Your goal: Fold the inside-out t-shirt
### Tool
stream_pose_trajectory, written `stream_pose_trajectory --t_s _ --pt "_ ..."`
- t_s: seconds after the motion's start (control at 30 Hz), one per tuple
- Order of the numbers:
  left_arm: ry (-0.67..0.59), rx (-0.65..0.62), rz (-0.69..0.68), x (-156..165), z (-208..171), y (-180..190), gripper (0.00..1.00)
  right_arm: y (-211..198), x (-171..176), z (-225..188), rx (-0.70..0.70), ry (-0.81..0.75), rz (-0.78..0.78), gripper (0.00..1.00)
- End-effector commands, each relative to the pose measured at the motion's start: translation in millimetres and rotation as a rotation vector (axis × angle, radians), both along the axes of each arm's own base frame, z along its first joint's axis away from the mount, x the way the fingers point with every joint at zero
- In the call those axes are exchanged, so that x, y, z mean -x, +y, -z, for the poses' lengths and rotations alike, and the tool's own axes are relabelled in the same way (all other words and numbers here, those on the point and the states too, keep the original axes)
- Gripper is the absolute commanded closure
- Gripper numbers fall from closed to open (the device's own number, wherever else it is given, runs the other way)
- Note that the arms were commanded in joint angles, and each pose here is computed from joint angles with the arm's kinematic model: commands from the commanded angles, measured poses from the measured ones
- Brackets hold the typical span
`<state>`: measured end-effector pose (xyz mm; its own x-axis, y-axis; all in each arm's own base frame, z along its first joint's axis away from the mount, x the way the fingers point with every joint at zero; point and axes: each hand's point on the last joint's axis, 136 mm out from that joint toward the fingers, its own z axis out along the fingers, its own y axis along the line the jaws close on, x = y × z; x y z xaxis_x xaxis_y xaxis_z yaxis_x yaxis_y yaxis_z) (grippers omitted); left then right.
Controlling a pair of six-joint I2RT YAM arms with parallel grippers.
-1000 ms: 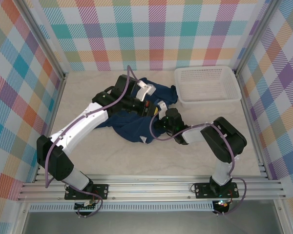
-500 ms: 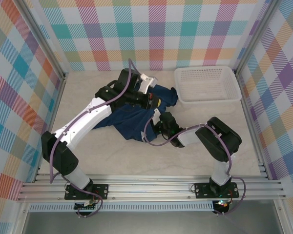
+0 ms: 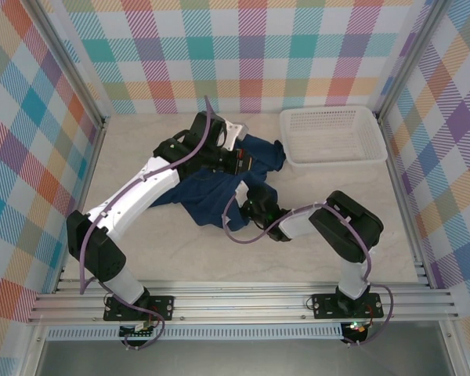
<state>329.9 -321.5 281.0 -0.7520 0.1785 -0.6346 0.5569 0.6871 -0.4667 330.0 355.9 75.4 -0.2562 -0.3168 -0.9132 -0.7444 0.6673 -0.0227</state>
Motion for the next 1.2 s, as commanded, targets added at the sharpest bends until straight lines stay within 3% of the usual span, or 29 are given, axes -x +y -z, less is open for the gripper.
stream_pose_trajectory --t_s 0.0,0.17,0.5,0.77,0.93,1.17 --pt "-0.009 0.073 0.096 19.1 -20.5 -10.7 1.00 10.2 -6.5 -1.4 0.015 -0.027 -0.012 0.72" --pt "-0.017 0.130 0.215 48.4 -31.6 -10.4 1.00 14.5 -16.4 -6.3 -0.016 -0.005 -0.034 0.71" --pt "-0.078 0.028 0.112 46.0 -21.6 21.4 1.00 -6.9 -17.6 -27.3 -0.153 0.038 -0.076 0.68" --pt "-0.083 0.123 0.186 61.2 -40.8 12.7 1.00 -9.7 -27.2 -37.8 -0.230 0.087 -0.087 0.66" --pt "-0.084 0.254 0.266 69.9 -69.0 -6.6 1.00 -1.6 -44.0 -32.9 -0.260 0.133 -0.033 0.66" --pt "-0.115 0.289 0.354 81.7 -97.4 -35.7 1.00 15.6 -56.4 -21.6 -0.214 0.183 0.018 0.60"
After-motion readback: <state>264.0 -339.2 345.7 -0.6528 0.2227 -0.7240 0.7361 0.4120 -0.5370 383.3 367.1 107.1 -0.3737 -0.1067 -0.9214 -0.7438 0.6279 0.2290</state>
